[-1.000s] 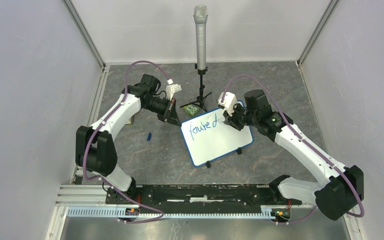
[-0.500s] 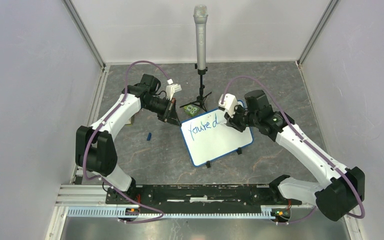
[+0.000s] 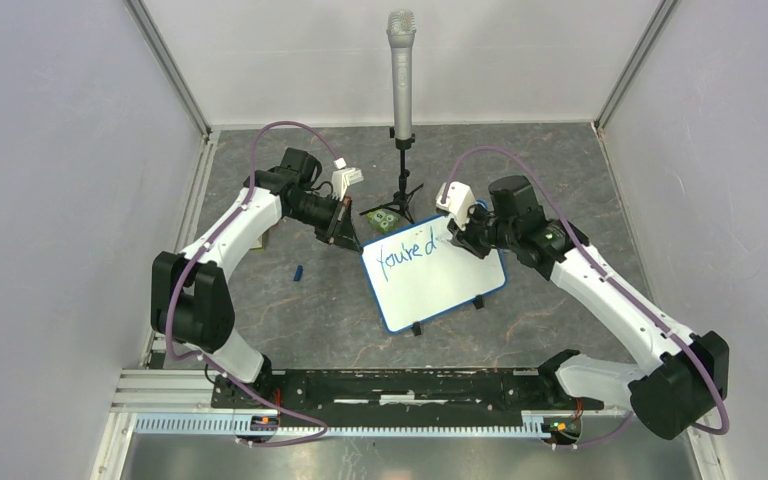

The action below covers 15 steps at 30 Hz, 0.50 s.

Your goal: Write a sentence on the whiteboard

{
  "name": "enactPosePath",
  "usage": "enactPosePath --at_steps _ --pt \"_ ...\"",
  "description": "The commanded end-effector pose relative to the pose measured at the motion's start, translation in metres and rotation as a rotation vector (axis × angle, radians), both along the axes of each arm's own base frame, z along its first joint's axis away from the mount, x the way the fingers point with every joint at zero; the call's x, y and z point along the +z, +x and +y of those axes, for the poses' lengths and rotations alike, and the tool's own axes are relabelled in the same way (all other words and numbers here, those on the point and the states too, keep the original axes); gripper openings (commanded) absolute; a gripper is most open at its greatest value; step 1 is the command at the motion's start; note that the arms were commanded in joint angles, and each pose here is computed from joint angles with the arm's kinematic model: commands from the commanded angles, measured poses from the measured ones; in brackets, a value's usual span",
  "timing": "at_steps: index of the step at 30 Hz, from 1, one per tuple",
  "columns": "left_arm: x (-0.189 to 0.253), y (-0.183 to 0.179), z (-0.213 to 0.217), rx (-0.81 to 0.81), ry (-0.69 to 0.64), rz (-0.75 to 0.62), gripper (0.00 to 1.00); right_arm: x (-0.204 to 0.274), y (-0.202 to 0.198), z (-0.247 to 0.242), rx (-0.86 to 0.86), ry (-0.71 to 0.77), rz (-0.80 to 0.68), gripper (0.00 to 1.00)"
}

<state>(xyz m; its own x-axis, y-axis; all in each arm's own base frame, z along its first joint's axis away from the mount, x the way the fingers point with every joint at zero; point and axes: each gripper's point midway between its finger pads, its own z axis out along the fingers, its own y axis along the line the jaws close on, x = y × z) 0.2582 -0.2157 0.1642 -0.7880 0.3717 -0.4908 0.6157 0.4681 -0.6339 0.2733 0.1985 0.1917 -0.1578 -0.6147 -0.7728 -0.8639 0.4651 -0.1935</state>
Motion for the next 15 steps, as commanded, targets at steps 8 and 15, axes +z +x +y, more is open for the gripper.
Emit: enactPosePath --at_steps 8,15 --pt "0.007 -0.003 0.0 -0.039 -0.022 -0.052 0.02 0.002 0.004 0.004 0.004 0.022 -0.009 0.0" --pt "0.006 -0.003 0.0 -0.038 -0.02 -0.049 0.02 -0.009 -0.007 -0.002 0.01 0.006 0.009 0.0"
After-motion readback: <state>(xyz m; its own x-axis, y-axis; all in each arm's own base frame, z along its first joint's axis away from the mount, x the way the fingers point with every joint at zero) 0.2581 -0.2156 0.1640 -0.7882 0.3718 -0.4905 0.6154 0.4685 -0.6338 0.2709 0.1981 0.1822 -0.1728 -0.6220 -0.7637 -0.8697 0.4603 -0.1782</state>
